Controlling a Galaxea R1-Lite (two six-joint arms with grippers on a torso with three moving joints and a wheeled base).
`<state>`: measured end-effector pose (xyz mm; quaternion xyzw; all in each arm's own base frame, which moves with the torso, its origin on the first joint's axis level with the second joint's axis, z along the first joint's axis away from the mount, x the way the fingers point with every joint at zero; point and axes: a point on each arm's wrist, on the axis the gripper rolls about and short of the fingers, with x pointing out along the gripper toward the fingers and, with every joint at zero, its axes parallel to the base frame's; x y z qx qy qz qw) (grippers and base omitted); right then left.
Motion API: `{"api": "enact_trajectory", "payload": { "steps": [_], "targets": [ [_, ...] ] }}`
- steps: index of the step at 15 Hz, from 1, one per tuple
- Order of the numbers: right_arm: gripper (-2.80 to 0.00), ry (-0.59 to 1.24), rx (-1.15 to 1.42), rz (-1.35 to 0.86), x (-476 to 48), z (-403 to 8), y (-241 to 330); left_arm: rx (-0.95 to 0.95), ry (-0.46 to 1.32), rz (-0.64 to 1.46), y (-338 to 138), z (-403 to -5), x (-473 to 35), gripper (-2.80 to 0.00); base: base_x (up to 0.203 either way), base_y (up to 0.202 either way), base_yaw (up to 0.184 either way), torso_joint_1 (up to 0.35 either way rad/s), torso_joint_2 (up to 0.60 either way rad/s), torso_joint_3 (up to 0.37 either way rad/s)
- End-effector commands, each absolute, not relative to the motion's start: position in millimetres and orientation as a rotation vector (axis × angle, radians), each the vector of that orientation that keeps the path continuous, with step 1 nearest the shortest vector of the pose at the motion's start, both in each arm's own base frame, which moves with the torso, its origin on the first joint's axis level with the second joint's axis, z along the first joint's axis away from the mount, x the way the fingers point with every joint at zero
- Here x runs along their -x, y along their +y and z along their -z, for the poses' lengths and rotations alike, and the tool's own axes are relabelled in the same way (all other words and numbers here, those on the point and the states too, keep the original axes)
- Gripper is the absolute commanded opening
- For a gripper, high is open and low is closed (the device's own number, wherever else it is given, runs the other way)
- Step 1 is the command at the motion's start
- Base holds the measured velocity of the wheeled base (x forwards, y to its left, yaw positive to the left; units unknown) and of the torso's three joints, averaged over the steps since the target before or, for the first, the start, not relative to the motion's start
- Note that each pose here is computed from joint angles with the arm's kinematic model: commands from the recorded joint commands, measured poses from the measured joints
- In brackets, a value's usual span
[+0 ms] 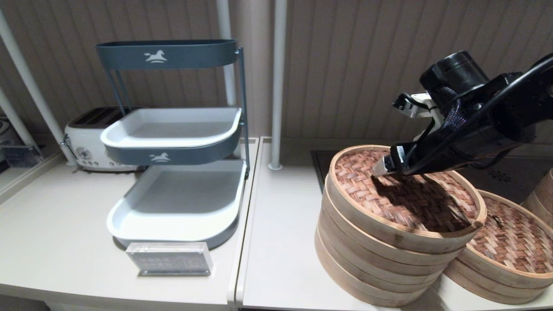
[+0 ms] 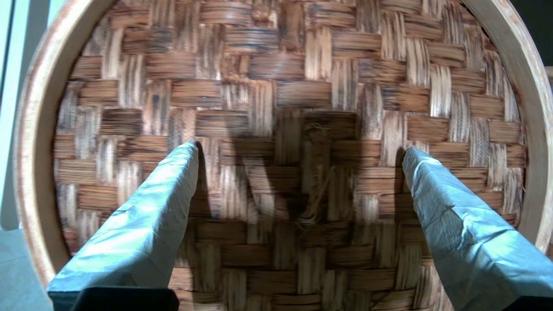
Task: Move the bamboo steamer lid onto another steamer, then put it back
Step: Pick up the steamer
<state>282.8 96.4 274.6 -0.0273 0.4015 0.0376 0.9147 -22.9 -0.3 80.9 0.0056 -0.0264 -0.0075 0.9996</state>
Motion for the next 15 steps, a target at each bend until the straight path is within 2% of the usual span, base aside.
{"api": "enact_trajectory", "payload": {
  "steps": [1, 6, 7, 15],
  "targets": [
    [0.00, 0.829, 0.055, -0.072, -279.2, -275.2, 93.6, -0.011, -0.026, 0.015, -0.3, -73.3, 20.8, -2.80, 0.000, 0.000, 0.000, 0.000, 0.00, 0.000],
    [0.00, 0.838, 0.058, -0.071, -278.9, -272.9, 93.9, -0.011, -0.026, 0.015, -0.3, -73.3, 20.8, -2.80, 0.000, 0.000, 0.000, 0.000, 0.00, 0.000],
    [-2.80, 0.844, 0.060, -0.070, -279.0, -270.4, 94.0, -0.011, -0.026, 0.015, -0.3, -73.3, 20.8, -2.80, 0.000, 0.000, 0.000, 0.000, 0.00, 0.000],
    [-2.80, 0.825, 0.051, -0.084, -282.4, -263.4, 95.9, -0.011, -0.026, 0.015, -0.3, -73.3, 20.8, -2.80, 0.000, 0.000, 0.000, 0.000, 0.00, 0.000]
  ]
}}
